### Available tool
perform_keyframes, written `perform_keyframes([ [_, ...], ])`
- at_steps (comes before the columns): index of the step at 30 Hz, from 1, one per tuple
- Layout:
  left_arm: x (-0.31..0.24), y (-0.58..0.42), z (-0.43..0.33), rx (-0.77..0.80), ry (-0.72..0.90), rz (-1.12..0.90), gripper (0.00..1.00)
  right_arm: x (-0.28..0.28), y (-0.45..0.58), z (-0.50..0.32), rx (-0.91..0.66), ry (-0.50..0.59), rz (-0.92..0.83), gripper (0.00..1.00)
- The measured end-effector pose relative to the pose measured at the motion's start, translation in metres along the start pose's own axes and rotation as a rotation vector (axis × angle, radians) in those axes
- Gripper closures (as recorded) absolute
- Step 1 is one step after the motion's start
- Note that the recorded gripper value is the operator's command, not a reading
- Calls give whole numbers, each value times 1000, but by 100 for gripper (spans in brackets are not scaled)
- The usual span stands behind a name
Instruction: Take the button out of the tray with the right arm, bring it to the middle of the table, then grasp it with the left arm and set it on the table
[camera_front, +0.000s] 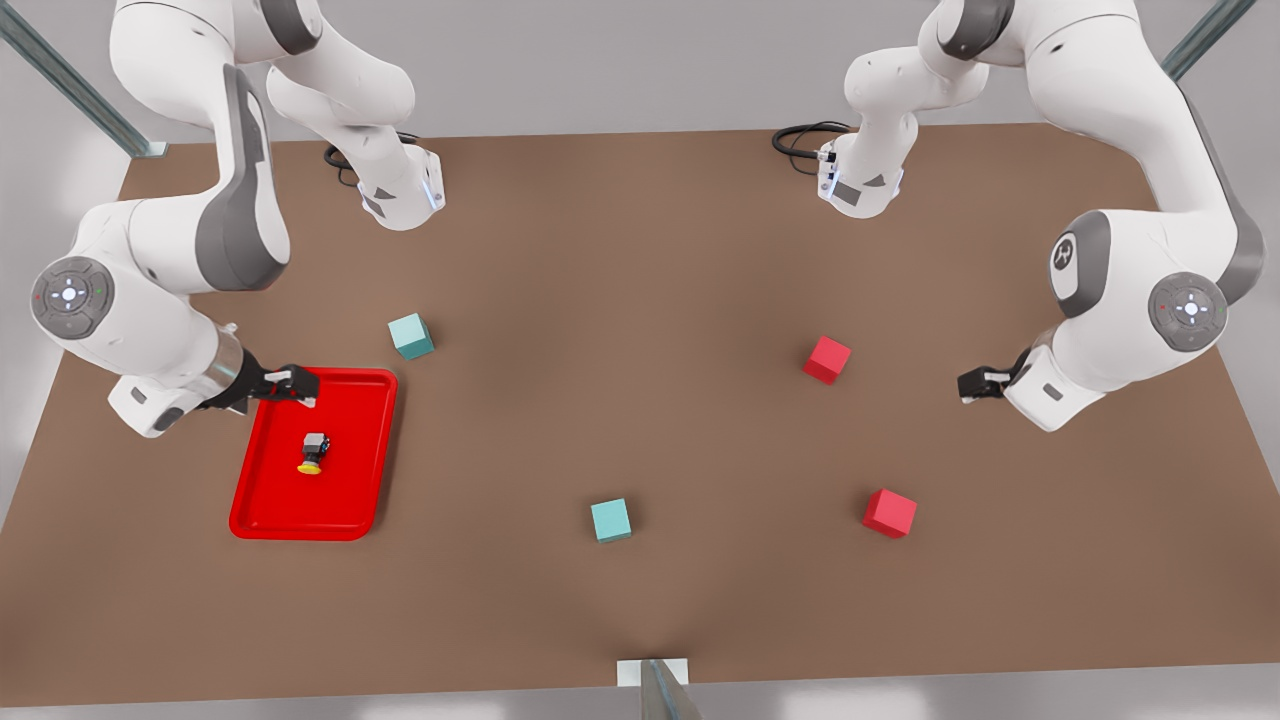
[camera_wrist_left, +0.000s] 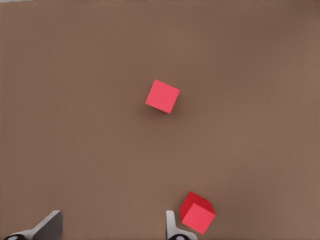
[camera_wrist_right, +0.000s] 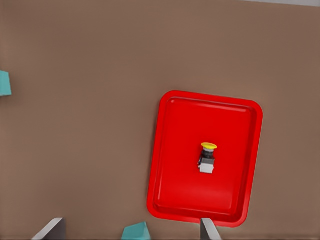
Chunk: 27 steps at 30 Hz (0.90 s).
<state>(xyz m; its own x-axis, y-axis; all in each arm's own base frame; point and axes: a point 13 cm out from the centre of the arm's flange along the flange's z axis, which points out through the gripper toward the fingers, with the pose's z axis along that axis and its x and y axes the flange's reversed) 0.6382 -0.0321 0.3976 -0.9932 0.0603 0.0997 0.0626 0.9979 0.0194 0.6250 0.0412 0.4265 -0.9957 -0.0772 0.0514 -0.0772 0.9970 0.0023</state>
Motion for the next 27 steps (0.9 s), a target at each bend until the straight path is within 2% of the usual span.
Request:
perform_keyframes([
  [5,-5,-6,-10,7,-29,4,0,-4,9,30,-9,47,-15,0],
  [8,-4,1,-12,34,-33,-21,0,-10,4,82,-16,102,-11,0],
  [12,-7,-3,0,52,-18,-26,0,13,-29,176,-24,178,26,0],
  [20,-11,-30,17,52,3,9,0,15,-68,259,-32,104,172,0],
  [27,-10,-25,17,51,2,-1,0,17,-127,316,25,105,195,0],
])
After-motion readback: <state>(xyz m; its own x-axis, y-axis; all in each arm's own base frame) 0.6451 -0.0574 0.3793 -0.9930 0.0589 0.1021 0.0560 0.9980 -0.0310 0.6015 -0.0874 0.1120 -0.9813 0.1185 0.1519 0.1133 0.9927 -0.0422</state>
